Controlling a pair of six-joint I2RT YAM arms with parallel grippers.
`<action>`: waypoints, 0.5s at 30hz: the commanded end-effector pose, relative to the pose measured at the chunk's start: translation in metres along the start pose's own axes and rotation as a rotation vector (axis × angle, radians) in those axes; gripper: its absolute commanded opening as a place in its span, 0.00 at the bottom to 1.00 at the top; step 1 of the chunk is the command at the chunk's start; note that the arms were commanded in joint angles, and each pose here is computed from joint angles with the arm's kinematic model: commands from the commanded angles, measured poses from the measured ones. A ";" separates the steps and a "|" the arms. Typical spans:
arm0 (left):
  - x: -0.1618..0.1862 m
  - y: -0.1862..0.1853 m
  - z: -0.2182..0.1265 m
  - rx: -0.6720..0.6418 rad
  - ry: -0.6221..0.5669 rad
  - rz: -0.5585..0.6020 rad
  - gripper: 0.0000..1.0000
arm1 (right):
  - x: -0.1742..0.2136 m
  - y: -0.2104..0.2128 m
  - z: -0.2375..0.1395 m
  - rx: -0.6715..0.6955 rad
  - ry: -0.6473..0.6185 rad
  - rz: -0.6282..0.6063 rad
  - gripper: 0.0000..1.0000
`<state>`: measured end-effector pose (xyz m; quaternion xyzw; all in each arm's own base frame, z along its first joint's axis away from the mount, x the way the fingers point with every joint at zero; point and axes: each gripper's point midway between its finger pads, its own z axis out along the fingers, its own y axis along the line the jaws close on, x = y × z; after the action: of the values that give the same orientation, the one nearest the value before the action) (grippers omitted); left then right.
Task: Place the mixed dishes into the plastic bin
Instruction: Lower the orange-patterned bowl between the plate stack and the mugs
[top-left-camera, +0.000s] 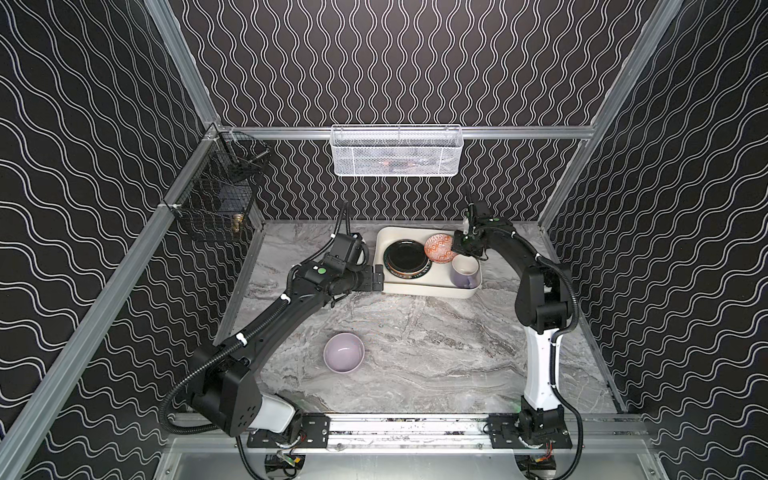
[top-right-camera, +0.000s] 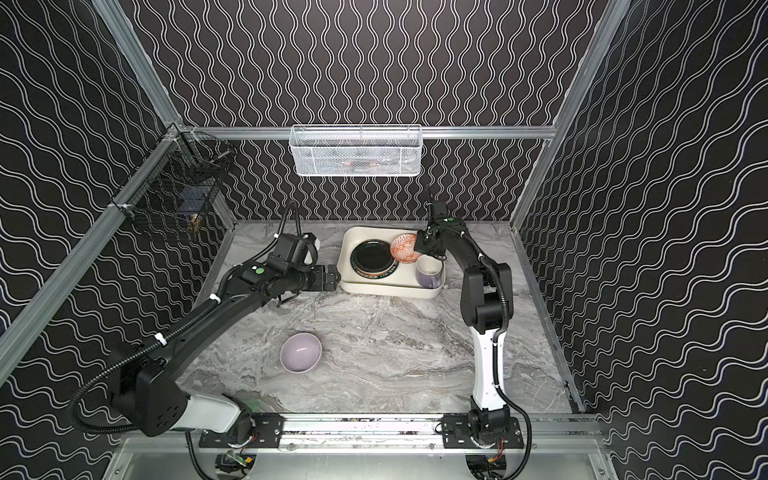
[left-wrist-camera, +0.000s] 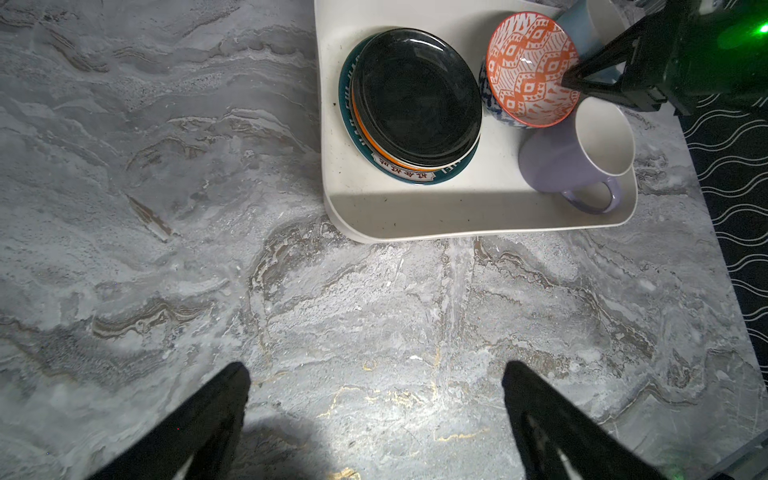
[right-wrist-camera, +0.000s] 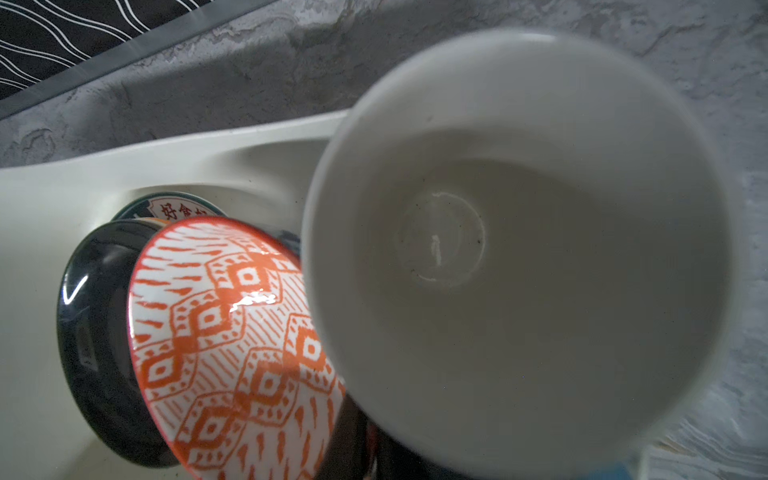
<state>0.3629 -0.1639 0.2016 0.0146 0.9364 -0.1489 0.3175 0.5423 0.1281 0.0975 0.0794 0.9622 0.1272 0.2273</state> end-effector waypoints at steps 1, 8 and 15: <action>-0.006 -0.004 0.000 0.021 -0.016 0.006 0.99 | -0.004 -0.001 -0.001 0.005 -0.011 -0.001 0.03; -0.005 -0.002 0.001 0.025 -0.014 0.000 0.99 | 0.001 -0.001 0.004 -0.002 0.006 0.006 0.05; -0.004 -0.001 0.001 0.028 -0.013 -0.001 0.99 | 0.001 -0.001 0.003 0.002 0.006 0.009 0.09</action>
<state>0.3638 -0.1644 0.1997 0.0140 0.9362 -0.1578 0.3138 0.5422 0.1290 0.0926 0.0794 0.9630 0.1298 0.2223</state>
